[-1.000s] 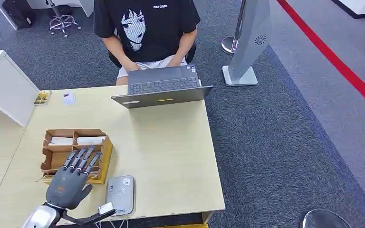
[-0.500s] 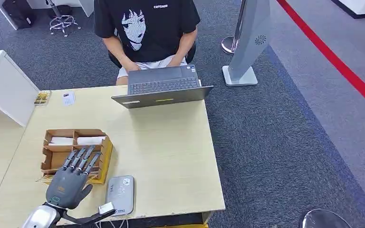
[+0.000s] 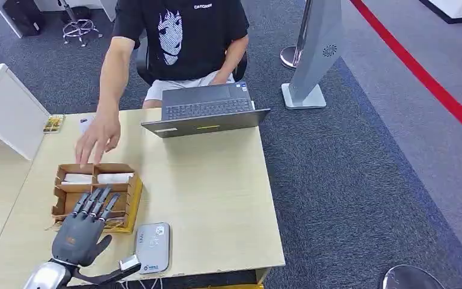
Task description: Pass the card to the sensor for recognition and then transmit it.
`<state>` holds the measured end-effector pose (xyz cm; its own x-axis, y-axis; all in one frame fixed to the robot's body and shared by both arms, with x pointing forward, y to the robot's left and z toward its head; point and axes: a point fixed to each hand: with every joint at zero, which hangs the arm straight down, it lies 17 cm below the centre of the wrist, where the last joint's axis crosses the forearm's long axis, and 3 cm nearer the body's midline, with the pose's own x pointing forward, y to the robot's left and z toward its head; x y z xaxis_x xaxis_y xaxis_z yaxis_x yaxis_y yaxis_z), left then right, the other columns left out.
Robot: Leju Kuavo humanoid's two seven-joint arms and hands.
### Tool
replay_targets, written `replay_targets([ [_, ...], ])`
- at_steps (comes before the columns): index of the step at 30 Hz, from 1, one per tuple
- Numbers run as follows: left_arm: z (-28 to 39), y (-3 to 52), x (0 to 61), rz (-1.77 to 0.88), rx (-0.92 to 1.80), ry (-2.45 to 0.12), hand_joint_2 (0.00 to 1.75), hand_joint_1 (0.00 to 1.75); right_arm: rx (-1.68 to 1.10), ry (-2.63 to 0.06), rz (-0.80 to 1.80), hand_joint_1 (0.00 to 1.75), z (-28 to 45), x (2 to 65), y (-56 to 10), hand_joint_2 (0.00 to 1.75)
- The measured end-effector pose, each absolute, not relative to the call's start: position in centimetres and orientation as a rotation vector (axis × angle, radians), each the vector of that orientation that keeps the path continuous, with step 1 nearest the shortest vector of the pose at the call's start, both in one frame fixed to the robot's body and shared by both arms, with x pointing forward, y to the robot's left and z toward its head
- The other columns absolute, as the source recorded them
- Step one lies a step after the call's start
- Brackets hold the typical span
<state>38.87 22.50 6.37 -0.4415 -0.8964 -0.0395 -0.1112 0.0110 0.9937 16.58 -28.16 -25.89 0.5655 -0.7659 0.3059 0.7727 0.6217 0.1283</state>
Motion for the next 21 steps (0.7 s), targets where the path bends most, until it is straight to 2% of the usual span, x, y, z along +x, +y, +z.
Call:
replay_targets([
  [12,6.31,22.87,39.03,-1.496,1.049,-1.619,1.75,0.0,-0.016,-0.349,-0.891,0.0,-25.84,16.71,-27.71,1.75],
  [13,6.26,22.87,39.01,-1.497,1.048,-1.618,1.75,1.03,-0.016,-0.349,-0.891,0.0,-25.84,16.72,-27.71,1.75],
  [14,6.22,22.88,39.01,-1.498,1.047,-1.617,1.75,1.71,-0.016,-0.349,-0.89,0.0,-25.84,16.73,-27.7,1.75],
  [21,6.12,22.83,38.96,-1.503,1.041,-1.617,1.75,1.75,-0.017,-0.351,-0.888,0.0,-25.82,16.77,-27.72,1.75],
])
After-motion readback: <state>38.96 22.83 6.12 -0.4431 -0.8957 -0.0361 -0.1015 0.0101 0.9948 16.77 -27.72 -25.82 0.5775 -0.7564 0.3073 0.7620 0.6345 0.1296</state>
